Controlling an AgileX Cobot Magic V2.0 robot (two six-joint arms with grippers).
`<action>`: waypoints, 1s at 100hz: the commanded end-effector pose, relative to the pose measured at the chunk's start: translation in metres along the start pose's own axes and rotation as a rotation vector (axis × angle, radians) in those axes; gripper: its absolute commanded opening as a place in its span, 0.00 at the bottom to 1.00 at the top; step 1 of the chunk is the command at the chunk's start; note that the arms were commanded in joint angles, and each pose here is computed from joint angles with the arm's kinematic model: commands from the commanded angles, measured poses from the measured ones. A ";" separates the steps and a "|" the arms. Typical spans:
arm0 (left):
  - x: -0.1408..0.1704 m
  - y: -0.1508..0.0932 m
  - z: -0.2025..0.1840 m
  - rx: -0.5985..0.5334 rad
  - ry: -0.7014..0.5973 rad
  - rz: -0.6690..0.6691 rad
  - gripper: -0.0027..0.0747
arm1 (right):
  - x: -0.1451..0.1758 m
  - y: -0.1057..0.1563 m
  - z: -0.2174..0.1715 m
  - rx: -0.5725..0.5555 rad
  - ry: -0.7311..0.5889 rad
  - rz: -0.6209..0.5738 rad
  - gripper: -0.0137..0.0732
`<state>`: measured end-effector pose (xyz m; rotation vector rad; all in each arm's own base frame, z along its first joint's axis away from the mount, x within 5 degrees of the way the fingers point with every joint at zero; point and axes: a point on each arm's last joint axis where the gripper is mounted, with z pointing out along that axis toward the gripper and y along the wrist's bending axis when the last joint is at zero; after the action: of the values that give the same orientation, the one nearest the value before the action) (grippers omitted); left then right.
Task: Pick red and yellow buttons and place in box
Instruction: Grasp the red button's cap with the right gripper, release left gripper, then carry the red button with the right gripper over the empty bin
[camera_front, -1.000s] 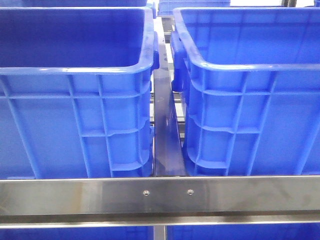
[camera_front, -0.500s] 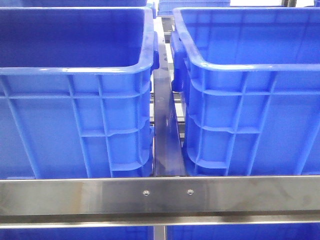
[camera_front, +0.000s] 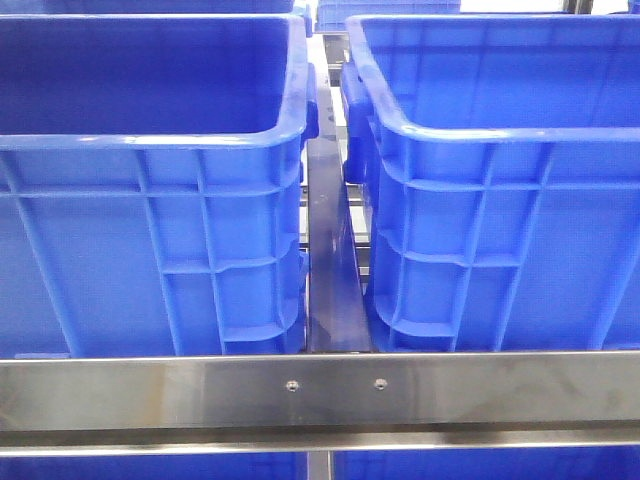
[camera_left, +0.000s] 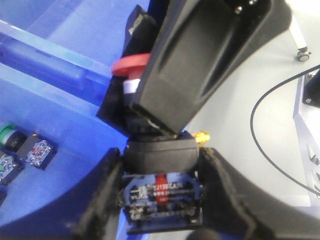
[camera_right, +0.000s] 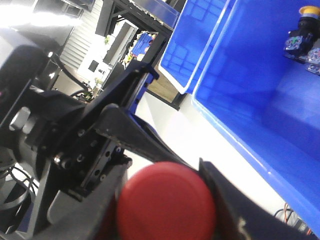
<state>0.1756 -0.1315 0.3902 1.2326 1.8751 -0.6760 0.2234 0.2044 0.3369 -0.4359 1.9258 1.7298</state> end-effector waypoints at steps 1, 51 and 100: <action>-0.014 -0.005 -0.008 -0.009 -0.093 -0.002 0.01 | -0.007 0.030 -0.004 -0.148 -0.025 -0.026 0.21; -0.016 -0.002 -0.008 -0.035 -0.111 -0.003 0.74 | -0.007 0.030 -0.004 -0.150 -0.023 -0.026 0.16; -0.020 -0.003 -0.016 -0.089 -0.164 -0.023 0.76 | -0.042 0.002 -0.045 -0.022 -0.193 -0.029 0.16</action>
<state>0.1806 -0.1307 0.3945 1.1481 1.8573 -0.6467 0.2453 0.1735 0.3390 -0.3373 1.8952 1.6831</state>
